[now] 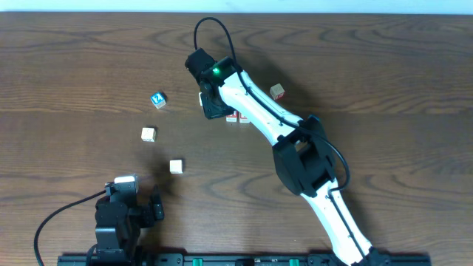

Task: Spell out Ai2

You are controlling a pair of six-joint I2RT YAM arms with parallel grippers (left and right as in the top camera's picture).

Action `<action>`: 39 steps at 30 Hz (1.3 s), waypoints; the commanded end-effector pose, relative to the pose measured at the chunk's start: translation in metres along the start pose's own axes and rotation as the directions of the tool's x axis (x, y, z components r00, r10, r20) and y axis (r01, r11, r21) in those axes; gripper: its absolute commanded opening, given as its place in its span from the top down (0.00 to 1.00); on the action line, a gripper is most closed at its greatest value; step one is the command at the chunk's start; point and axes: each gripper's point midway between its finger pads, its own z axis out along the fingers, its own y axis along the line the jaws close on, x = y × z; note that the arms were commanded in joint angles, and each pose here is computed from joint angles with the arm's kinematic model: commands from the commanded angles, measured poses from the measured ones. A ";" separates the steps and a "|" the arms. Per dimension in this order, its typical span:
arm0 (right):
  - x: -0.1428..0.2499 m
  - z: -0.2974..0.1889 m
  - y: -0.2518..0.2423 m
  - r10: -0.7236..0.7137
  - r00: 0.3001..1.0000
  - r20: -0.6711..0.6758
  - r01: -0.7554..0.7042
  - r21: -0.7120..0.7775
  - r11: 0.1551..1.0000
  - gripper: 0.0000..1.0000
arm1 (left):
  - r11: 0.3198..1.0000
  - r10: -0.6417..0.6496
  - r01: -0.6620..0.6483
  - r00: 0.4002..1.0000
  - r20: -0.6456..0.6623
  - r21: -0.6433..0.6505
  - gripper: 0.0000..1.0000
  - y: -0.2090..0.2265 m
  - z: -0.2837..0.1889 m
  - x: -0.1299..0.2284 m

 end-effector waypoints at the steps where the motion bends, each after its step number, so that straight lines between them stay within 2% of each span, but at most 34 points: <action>1: 0.001 0.007 -0.008 0.017 1.000 -0.008 -0.017 0.030 0.999 0.99 | 1.000 0.009 -0.009 0.999 -0.048 -0.009 0.05 0.002 0.004 0.015; 39: -0.001 0.007 -0.011 0.005 1.000 0.003 -0.005 0.048 0.999 0.98 | 1.000 0.008 -0.009 0.999 -0.048 -0.009 0.05 0.002 0.004 0.015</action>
